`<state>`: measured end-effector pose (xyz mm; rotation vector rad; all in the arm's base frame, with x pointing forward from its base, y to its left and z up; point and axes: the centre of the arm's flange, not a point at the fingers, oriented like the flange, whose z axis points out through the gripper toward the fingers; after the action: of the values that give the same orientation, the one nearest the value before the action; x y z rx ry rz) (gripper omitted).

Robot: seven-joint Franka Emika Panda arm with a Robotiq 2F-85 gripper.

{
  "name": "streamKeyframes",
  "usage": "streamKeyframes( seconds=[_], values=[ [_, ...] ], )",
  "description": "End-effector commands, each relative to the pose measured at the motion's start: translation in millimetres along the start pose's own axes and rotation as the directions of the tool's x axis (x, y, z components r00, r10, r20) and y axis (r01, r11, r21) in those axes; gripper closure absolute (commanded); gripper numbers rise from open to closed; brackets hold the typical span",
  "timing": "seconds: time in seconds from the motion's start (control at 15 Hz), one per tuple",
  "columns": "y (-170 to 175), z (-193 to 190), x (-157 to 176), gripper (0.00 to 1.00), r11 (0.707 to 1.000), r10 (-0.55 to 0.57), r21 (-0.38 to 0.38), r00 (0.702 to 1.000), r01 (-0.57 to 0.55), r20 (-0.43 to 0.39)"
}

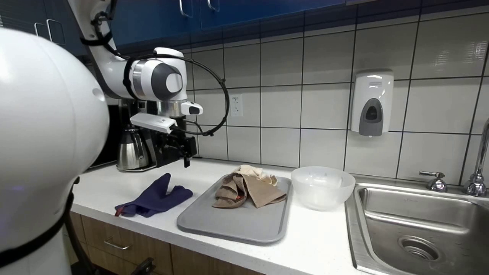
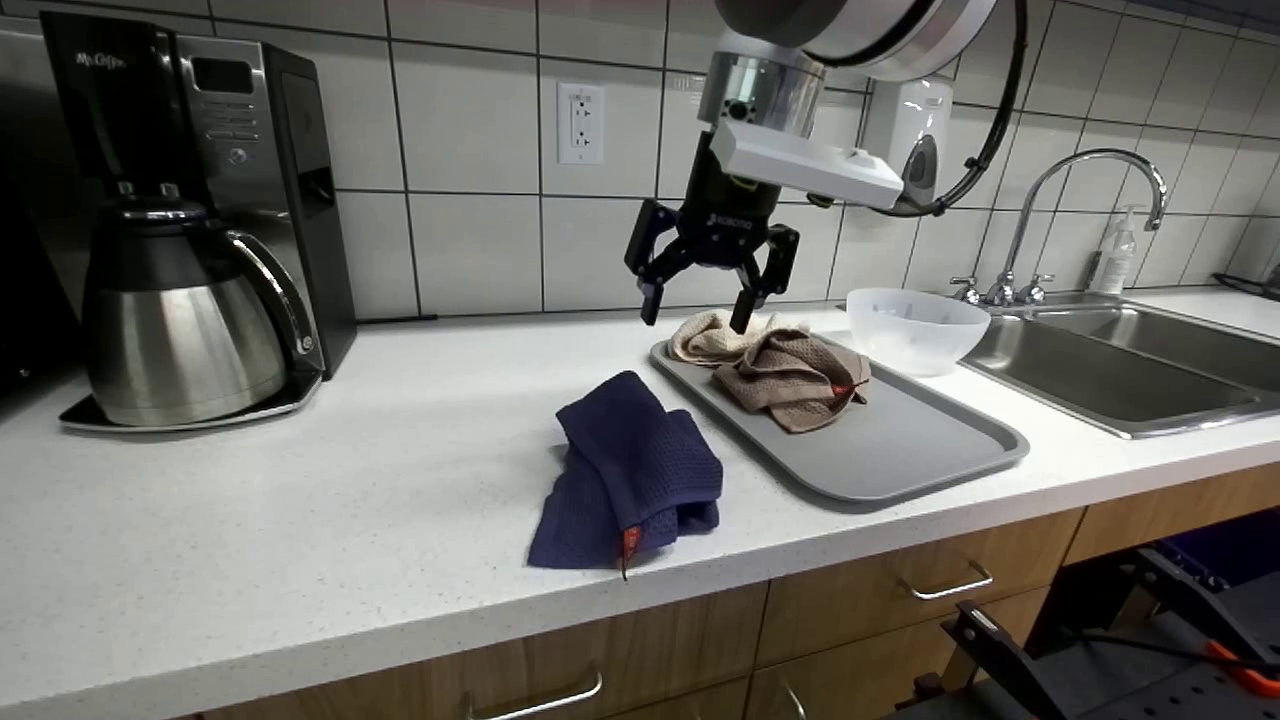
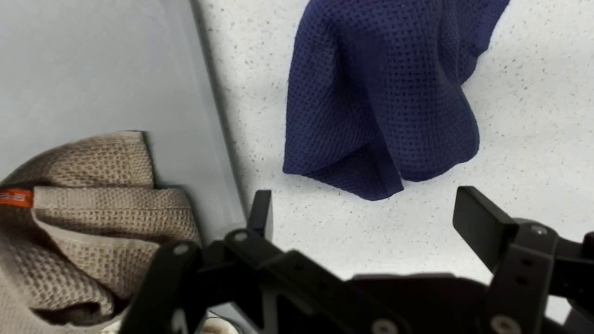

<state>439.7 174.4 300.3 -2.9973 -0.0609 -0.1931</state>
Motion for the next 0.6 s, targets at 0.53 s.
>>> streamKeyframes(
  seconds=[0.53],
  values=[
    [88,-11,19,0.0,1.0,0.022,-0.011,0.999,-0.022,-0.03]
  ],
)
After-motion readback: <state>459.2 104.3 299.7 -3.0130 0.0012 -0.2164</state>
